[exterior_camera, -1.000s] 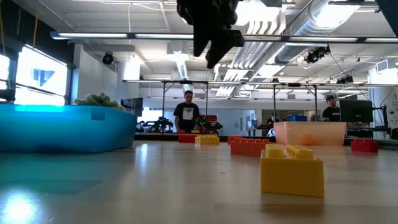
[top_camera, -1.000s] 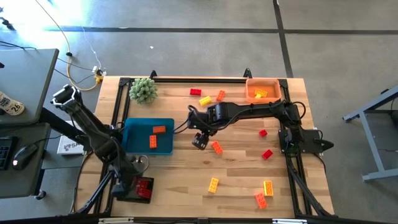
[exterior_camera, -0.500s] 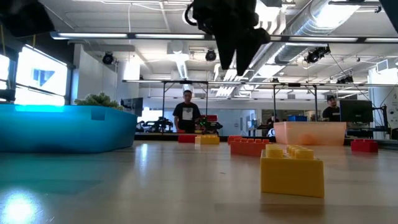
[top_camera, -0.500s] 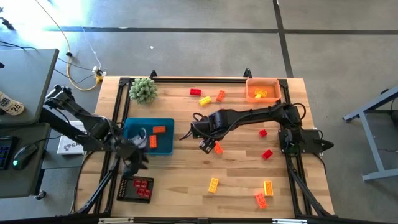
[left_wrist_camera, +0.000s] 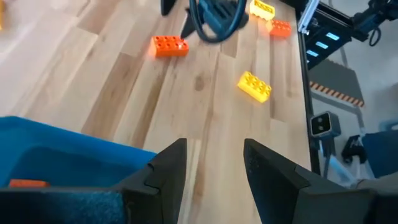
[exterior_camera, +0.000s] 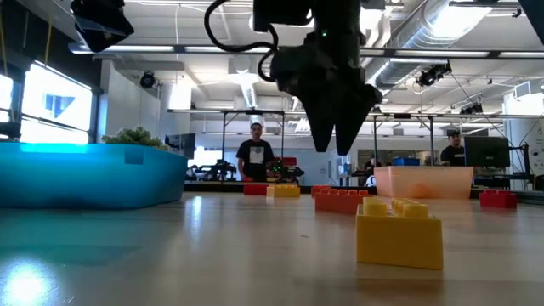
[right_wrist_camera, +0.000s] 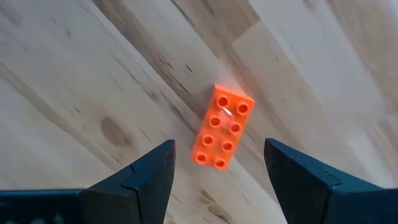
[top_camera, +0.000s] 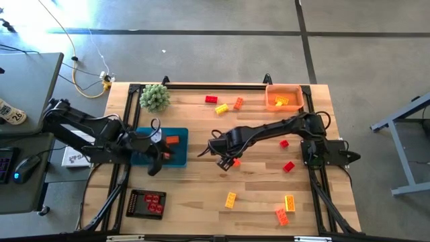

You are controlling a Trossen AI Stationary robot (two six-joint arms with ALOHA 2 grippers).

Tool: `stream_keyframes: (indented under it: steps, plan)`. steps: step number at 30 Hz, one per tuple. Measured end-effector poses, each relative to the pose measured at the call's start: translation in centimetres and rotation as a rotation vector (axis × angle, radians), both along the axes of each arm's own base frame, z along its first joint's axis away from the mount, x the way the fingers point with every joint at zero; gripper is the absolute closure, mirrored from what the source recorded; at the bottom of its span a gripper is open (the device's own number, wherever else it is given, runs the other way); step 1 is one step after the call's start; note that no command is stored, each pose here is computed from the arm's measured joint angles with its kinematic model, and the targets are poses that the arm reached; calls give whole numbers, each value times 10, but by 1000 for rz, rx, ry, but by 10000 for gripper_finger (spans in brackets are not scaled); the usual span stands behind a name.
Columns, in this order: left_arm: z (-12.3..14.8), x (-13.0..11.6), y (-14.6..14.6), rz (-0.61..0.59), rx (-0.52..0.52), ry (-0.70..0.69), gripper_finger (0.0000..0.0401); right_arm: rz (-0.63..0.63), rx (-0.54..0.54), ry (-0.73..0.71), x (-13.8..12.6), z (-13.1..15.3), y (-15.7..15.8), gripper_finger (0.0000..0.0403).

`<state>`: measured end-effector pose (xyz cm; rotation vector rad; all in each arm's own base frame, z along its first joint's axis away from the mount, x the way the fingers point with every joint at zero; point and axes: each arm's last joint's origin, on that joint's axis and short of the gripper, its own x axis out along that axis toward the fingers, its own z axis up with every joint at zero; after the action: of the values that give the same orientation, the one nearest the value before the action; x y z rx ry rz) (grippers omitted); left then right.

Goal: Sort & place blocks by color
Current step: Put the orange game piece into the blue bin

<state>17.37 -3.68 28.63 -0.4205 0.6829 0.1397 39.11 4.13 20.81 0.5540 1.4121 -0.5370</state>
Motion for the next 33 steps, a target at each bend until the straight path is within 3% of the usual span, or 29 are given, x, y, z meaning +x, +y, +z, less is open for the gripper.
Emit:
stream_keyframes:
  steps: [14, 23, 27, 31, 33]
  plan:
    - [9, 10, 22, 52, 84, -116, 254, -80, 21, 12, -11, -41, -1, 169]
    - [10, 11, 38, 116, 158, -110, 254, -144, 77, -13, -16, -64, 0, 174]
    - [10, 11, 44, 150, 160, -107, 254, -180, 103, -9, -20, -67, 0, 213]
    - [10, 10, 51, 179, 175, -102, 254, -213, 110, -6, -20, -67, -1, 280]
    - [10, 10, 55, 191, 184, -100, 254, -219, 112, -10, -18, -65, 0, 291]
